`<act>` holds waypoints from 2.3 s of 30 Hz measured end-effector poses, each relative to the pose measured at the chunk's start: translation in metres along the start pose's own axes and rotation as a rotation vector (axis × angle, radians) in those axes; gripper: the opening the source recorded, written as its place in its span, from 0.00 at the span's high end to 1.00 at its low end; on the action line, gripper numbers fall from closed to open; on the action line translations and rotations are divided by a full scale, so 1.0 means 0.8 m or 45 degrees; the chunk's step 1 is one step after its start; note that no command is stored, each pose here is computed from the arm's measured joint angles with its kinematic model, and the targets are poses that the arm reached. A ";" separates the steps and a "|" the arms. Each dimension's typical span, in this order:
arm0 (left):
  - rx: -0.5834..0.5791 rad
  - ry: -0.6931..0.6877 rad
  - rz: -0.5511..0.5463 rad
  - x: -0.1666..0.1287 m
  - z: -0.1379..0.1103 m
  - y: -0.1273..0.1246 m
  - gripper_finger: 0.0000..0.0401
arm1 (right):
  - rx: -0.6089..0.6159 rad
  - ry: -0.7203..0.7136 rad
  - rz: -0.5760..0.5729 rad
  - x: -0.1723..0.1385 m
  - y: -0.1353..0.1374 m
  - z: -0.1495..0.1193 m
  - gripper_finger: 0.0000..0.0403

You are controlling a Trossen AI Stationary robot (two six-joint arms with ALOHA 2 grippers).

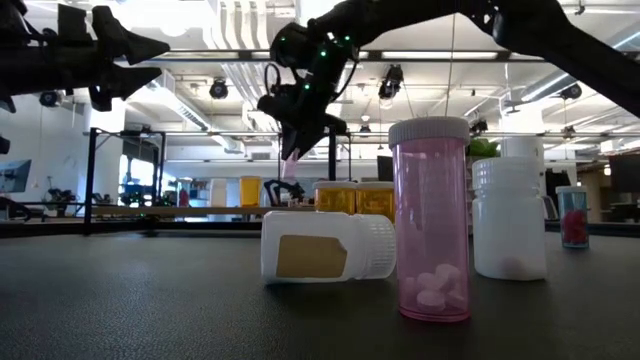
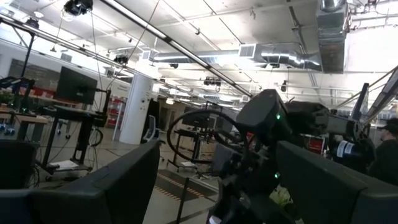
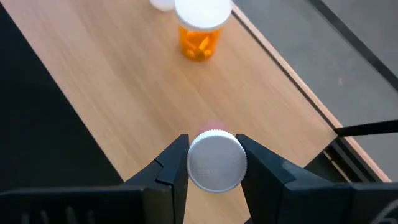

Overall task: Pick and place medicine bottles onto shelf by color
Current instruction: Put the top pink pill bottle on the shelf

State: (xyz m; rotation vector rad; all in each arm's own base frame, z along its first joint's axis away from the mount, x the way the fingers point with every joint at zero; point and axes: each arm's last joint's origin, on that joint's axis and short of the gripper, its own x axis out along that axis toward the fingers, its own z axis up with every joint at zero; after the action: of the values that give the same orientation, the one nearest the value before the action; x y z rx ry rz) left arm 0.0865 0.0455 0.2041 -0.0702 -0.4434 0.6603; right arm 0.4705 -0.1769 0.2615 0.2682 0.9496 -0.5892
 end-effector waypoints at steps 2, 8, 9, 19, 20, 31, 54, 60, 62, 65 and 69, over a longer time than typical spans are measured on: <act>0.000 0.000 0.000 0.000 0.000 0.000 0.24 | -0.045 0.024 -0.002 0.005 0.004 -0.004 0.73; 0.000 0.001 0.000 0.000 0.000 0.000 0.24 | -0.168 0.036 0.018 -0.002 0.021 -0.009 0.73; 0.000 0.001 0.000 0.000 0.000 0.000 0.24 | -0.189 0.030 0.024 -0.005 0.025 -0.009 0.73; 0.001 0.002 0.000 0.000 0.000 0.000 0.24 | -0.452 0.016 0.084 -0.019 0.073 -0.021 0.71; 0.000 0.002 0.000 0.000 0.000 0.000 0.24 | -0.461 0.019 0.085 -0.017 0.075 -0.022 0.70; 0.000 0.002 0.000 0.000 0.000 0.000 0.24 | -0.564 0.048 0.088 0.001 0.078 -0.027 0.70; 0.000 0.002 0.000 0.000 0.000 0.000 0.24 | -0.631 0.064 0.131 0.028 0.045 -0.020 0.69; 0.001 0.003 0.000 0.000 0.000 0.000 0.24 | -0.598 0.067 0.132 0.029 0.045 -0.020 0.69; 0.001 0.002 0.000 0.000 0.000 0.000 0.24 | -0.546 0.070 0.131 0.029 0.045 -0.021 0.69; 0.001 0.003 0.000 0.000 0.000 0.000 0.24 | -0.440 0.089 0.126 0.029 0.045 -0.022 0.69; 0.001 0.003 0.000 0.000 0.000 0.000 0.24 | -0.356 0.112 0.120 0.029 0.044 -0.024 0.69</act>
State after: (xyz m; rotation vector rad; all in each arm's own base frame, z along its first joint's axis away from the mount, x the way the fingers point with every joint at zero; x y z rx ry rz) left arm 0.0867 0.0456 0.2039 -0.0704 -0.4409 0.6603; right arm 0.4884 -0.1473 0.2307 0.0882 1.0847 -0.3547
